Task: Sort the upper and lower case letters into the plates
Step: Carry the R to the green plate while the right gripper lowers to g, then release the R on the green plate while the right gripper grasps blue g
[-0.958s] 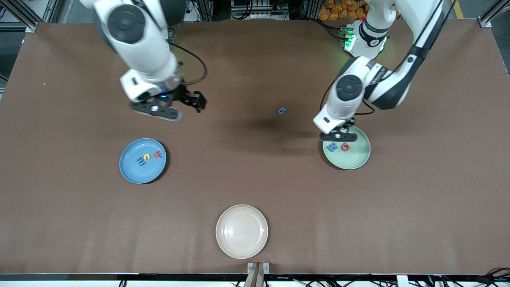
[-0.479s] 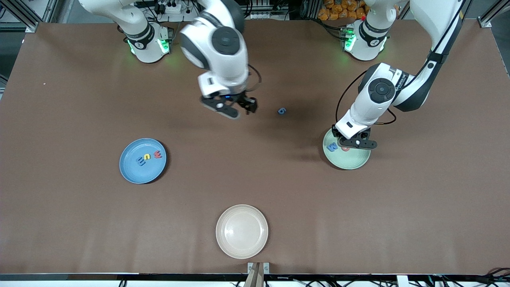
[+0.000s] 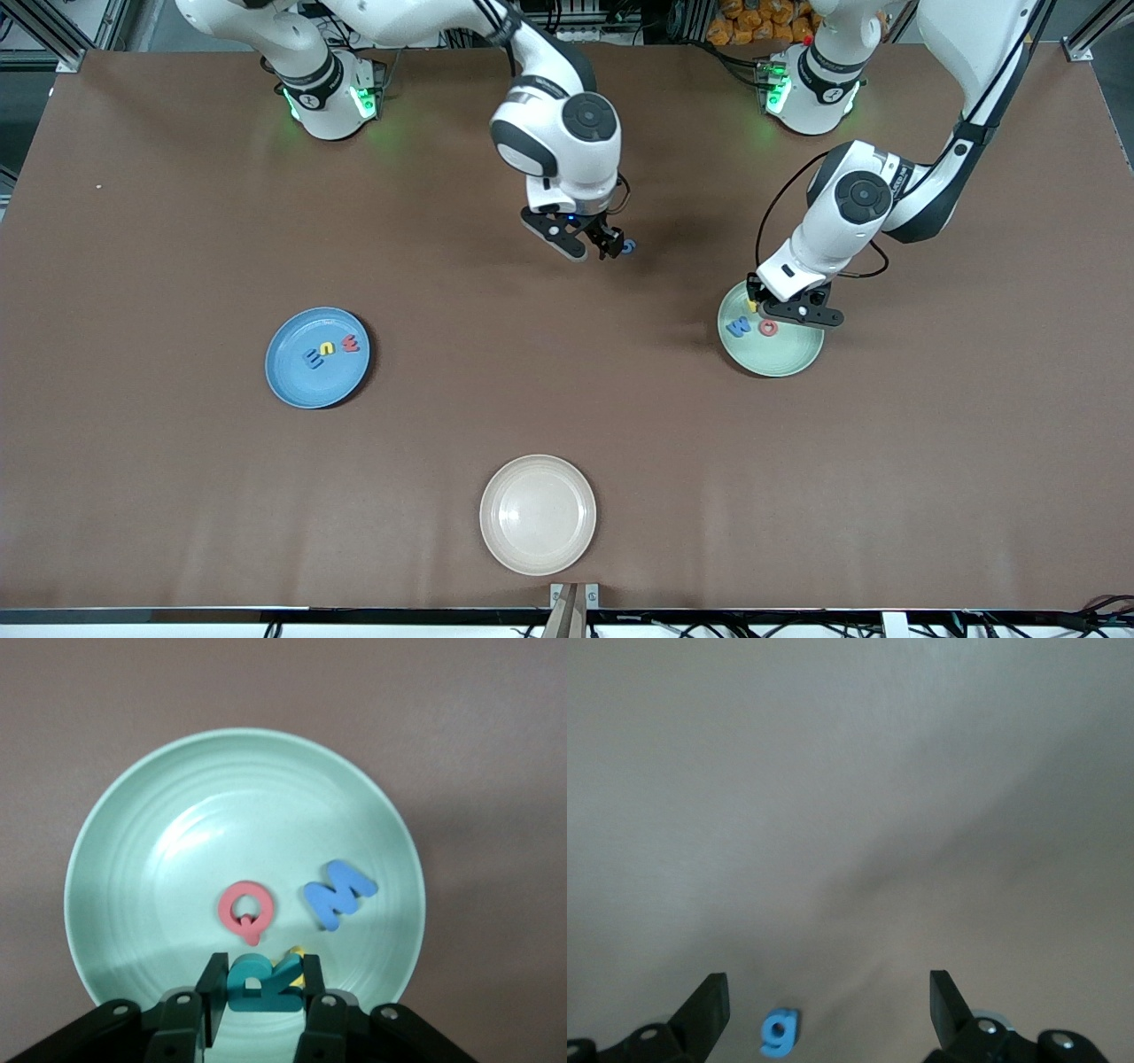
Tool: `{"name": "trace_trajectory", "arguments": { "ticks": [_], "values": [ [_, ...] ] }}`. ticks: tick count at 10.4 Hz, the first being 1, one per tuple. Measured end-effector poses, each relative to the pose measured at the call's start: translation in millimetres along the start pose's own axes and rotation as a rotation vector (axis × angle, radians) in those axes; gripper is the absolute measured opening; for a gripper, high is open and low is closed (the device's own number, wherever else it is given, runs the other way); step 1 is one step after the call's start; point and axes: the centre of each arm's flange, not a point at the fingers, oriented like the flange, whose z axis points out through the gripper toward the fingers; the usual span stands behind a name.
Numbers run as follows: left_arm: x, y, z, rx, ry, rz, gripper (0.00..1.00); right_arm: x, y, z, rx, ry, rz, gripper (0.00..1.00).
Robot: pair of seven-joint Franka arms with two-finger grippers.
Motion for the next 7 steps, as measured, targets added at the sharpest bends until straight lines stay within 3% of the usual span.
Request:
{"name": "trace_trajectory", "arguments": {
  "ticks": [4,7],
  "values": [
    [-14.6,-9.4,12.0,-0.008,-0.005,0.043,0.38,-33.1,-11.5,25.8,0.002,0.001,0.065,0.98],
    [-15.8,-59.6,14.4,0.0,-0.011,0.069,0.38,-57.8,-23.5,41.5,0.016,0.009,0.115,0.94]
  ]
}}
